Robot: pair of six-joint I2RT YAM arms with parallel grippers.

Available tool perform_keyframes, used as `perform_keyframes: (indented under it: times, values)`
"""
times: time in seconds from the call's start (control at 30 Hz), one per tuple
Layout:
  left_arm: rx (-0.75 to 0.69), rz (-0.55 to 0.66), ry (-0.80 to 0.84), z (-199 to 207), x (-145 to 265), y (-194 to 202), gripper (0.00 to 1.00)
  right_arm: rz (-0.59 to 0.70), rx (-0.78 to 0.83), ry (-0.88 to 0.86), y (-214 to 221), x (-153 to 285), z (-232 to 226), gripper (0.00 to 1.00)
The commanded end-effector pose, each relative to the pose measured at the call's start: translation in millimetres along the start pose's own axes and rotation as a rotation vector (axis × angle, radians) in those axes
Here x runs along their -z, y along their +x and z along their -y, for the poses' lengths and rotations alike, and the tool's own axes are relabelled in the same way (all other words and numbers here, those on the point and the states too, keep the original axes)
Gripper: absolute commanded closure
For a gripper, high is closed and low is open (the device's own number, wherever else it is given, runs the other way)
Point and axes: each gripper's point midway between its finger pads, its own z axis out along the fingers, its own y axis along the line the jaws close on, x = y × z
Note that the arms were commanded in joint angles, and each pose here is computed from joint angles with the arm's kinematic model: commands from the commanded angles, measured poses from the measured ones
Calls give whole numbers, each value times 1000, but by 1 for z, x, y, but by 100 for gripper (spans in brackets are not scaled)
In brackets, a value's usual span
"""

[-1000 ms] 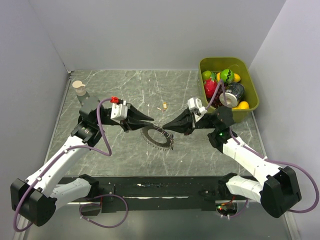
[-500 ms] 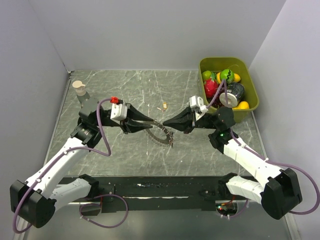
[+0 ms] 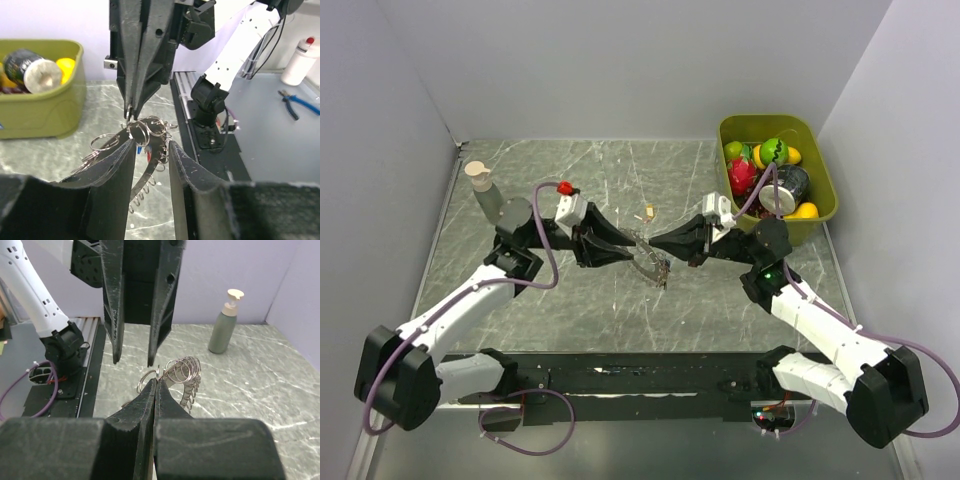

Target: Put the keys on the keyring

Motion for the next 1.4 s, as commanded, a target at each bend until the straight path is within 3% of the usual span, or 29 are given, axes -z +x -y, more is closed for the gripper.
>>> perform_keyframes:
  times: [0.0, 0.4, 0.6, 0.7, 0.87, 0.93, 1.0, 1.13, 1.17, 1.27, 1.37]
  values:
    - [13, 26, 49, 1, -9, -13, 61, 48, 96, 40, -22, 3, 4, 100]
    - [51, 29, 56, -9, -21, -12, 62, 32, 118, 53, -20, 4, 3, 100]
    - [60, 2, 52, -17, -30, -6, 79, 12, 123, 60, -13, 2, 2, 100]
    - [55, -14, 46, -21, -31, -4, 98, 0, 112, 62, -9, 2, 1, 100]
    - [51, -127, 16, -30, -27, 16, 99, -47, 59, 102, 10, 7, 5, 100]
    - [-29, -164, 13, -37, -26, 19, 99, -77, 9, 108, 25, 10, 3, 100]
    - [37, -241, 8, -34, -20, 39, 99, -91, -22, 111, 34, 13, 0, 100]
    - [-12, -346, 3, -38, -11, 53, 99, -123, -82, 110, 46, 19, -7, 87]
    - [-15, -368, 1, -39, -9, 57, 99, -130, -77, 121, 46, 20, -6, 75]
    - [-23, -447, -41, -43, 0, 64, 99, -150, -37, 142, 41, 23, -3, 57]
    - [-62, -472, -81, -47, 2, 58, 99, -175, 6, 174, 35, 26, 4, 47]
